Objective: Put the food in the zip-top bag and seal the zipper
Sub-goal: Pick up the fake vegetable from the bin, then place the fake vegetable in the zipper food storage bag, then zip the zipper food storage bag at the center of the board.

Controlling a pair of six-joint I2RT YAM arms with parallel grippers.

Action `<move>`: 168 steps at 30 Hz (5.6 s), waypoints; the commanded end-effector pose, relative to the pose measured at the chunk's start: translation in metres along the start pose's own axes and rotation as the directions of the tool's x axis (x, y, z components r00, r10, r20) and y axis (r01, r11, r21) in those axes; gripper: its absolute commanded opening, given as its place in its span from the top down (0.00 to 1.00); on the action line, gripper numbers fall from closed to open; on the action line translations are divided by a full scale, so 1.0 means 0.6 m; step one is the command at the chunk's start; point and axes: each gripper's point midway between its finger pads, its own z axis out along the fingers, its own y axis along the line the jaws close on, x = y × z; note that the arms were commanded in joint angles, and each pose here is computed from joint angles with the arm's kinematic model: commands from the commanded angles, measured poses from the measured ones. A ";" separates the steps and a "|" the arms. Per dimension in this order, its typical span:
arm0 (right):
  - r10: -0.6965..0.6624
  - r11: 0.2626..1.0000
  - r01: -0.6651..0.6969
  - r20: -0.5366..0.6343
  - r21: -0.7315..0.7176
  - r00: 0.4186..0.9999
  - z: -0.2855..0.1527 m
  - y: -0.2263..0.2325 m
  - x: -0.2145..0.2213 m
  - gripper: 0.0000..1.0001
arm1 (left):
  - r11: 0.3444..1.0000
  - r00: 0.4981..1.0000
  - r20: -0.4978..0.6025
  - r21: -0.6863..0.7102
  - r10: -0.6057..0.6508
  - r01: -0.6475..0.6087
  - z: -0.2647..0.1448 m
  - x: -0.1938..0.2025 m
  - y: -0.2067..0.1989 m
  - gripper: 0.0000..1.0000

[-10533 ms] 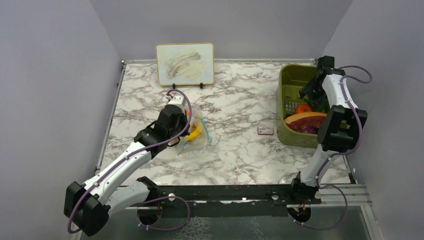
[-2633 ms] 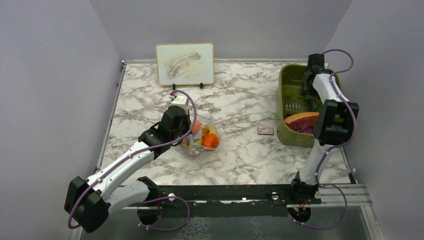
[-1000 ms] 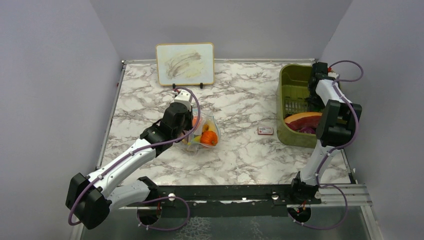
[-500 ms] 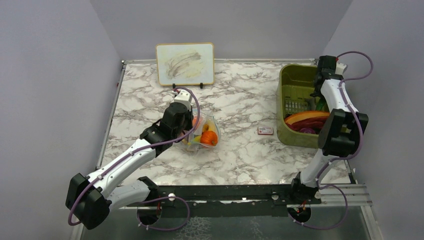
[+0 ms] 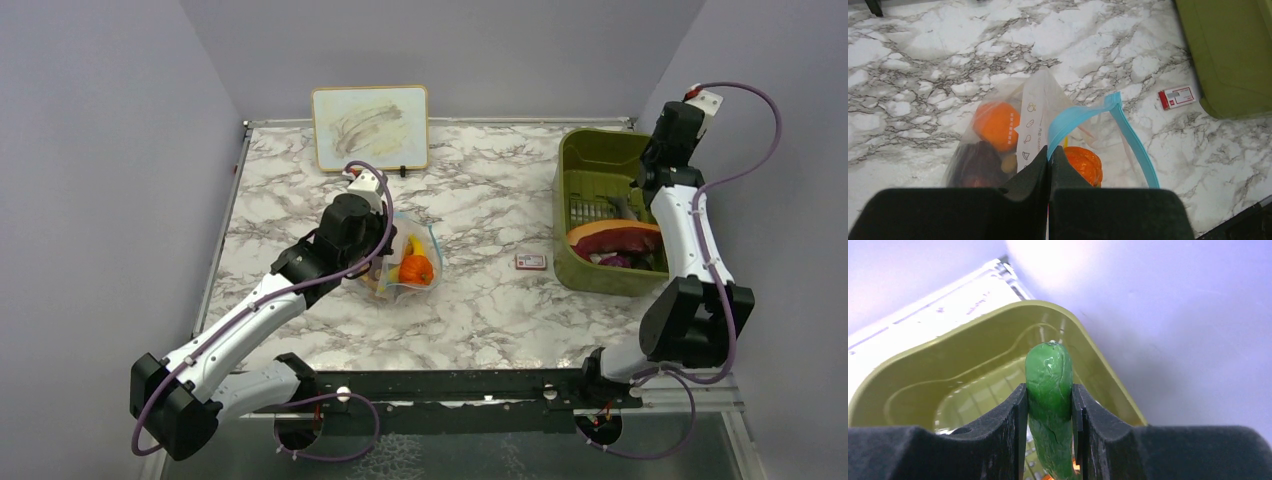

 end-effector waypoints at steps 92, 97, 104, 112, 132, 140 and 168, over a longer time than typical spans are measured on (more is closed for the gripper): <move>0.094 -0.568 0.617 0.701 -0.545 0.707 -0.783 0.404 0.335 0.77 | 0.859 0.985 -0.147 0.489 -0.092 0.153 -0.136 -0.031 -0.161 1.00; -0.033 -0.551 0.586 0.717 -0.594 0.697 -0.767 0.425 0.352 0.58 | 0.863 0.982 -0.163 0.479 -0.091 0.159 -0.129 -0.020 -0.158 1.00; -0.085 -0.529 0.584 0.723 -0.616 0.686 -0.756 0.409 0.347 0.38 | 0.879 0.980 -0.178 0.448 -0.091 0.163 -0.113 -0.005 -0.148 1.00; -0.097 -0.451 0.513 0.611 -0.731 0.785 -0.784 0.390 0.268 0.40 | 0.888 0.985 -0.154 0.437 -0.084 0.144 -0.105 -0.011 -0.144 1.00; -0.221 -0.264 0.495 0.552 -0.828 0.804 -0.734 0.393 0.253 0.45 | 0.887 0.999 -0.033 0.461 -0.023 0.035 -0.110 -0.025 -0.136 1.00; -0.179 -0.322 0.495 0.566 -0.807 0.805 -0.747 0.417 0.267 0.65 | 0.851 0.999 0.014 0.523 0.047 -0.048 -0.115 -0.020 -0.147 1.00; -0.377 0.044 0.127 0.101 -0.991 0.920 -0.664 0.431 0.275 0.99 | 0.224 0.694 0.514 0.698 0.505 -0.680 -0.257 0.168 -0.134 0.46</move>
